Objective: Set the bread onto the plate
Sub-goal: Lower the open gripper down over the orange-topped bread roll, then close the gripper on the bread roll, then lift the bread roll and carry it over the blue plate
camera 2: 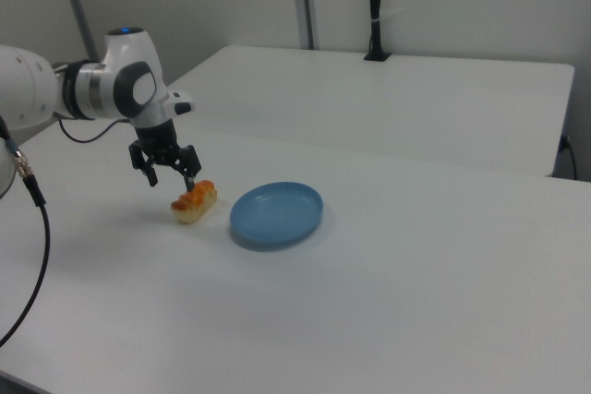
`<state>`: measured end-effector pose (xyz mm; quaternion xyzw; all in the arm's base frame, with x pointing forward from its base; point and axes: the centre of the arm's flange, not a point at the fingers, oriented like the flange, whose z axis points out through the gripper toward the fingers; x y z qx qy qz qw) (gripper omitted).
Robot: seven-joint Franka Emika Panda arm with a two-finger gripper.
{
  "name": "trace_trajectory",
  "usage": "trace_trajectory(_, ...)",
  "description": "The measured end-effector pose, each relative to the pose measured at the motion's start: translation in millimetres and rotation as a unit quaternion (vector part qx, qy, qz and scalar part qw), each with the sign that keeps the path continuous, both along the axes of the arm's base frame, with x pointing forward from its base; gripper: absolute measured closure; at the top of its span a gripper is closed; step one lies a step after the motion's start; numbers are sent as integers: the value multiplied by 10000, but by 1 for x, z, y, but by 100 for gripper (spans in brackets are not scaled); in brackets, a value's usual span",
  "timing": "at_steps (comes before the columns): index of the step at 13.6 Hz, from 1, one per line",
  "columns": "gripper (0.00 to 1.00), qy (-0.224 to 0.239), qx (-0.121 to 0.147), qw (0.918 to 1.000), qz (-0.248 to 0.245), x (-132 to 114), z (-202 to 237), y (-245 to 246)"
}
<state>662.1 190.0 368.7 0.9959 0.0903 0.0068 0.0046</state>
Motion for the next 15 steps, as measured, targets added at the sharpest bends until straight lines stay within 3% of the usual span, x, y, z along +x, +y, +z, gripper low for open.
trace_trajectory(5,3,-71,40,10000,-10,11,-34,1)
trace_trajectory(7,23,-113,44,9999,-17,13,-38,0)
trace_trajectory(9,56,-159,19,9999,-21,16,-35,-2)
trace_trajectory(12,85,-214,-69,9997,37,17,-32,-3)
trace_trajectory(15,89,-346,-71,9994,23,21,-16,-6)
